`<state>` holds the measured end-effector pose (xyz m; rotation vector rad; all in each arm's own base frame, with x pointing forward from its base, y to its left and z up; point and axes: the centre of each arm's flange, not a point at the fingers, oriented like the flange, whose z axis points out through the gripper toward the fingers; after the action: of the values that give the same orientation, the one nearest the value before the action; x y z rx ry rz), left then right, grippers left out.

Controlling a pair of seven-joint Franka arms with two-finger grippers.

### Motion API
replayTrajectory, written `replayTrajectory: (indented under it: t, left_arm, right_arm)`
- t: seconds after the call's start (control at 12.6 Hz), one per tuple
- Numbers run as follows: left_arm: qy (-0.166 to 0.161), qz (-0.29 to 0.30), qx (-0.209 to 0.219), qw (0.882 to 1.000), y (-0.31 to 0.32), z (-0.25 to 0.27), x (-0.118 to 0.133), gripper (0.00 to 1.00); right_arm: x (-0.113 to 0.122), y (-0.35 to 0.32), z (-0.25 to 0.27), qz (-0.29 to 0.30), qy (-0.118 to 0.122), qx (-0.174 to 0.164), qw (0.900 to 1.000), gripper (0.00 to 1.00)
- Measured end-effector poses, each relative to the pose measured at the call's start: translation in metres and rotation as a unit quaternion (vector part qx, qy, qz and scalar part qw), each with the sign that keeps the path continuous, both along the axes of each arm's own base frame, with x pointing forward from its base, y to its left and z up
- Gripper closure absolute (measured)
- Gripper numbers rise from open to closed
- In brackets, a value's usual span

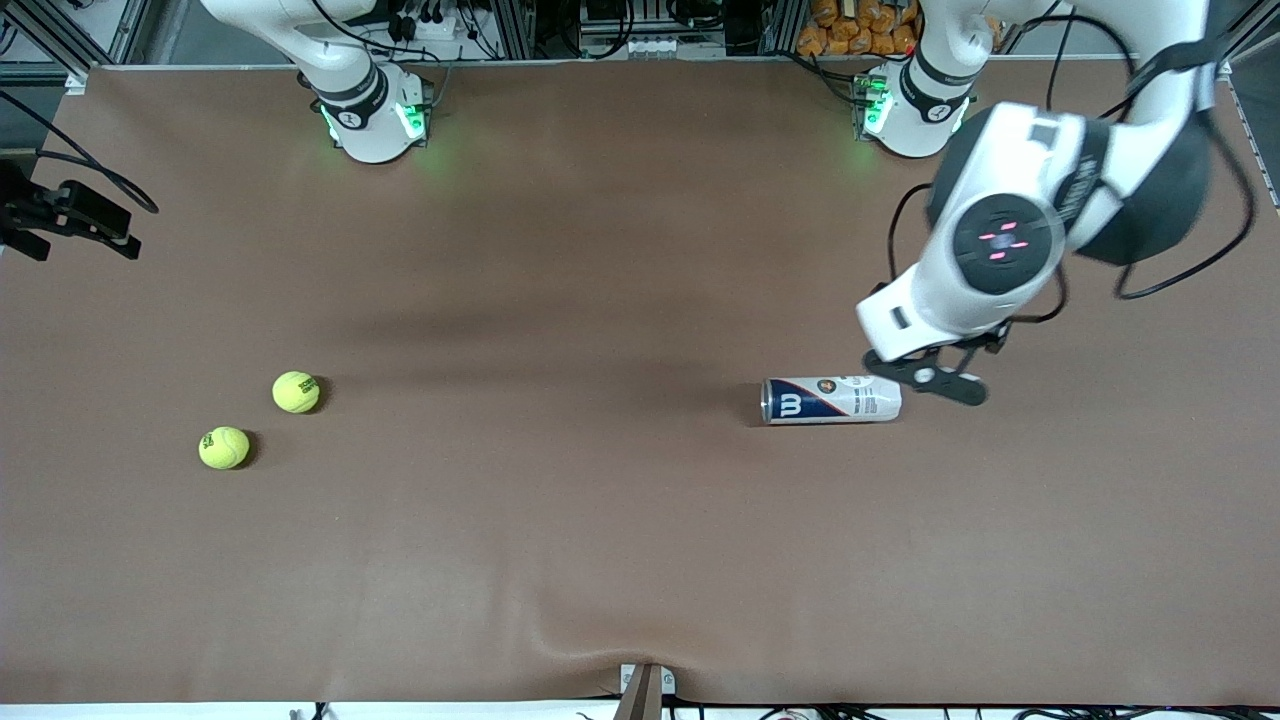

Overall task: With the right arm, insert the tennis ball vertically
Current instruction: 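Grasp the white can with the left gripper while the right gripper reaches out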

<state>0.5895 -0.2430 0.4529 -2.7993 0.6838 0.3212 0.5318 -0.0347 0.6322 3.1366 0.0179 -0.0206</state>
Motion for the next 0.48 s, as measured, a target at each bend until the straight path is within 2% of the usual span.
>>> replayTrajectory:
  t: [0.24, 0.48]
  left_arm:
    - [0.007, -0.114, -0.002, 0.993, -0.033, -0.012, -0.001, 0.0]
    - [0.009, -0.177, -0.014, 0.984, -0.066, -0.004, -0.011, 0.0]
  right_arm:
    - [0.002, 0.0, -0.007, 0.0, 0.003, 0.0, 1.0, 0.0]
    - [0.003, 0.0, -0.019, 0.0, 0.009, 0.0, 1.0, 0.0]
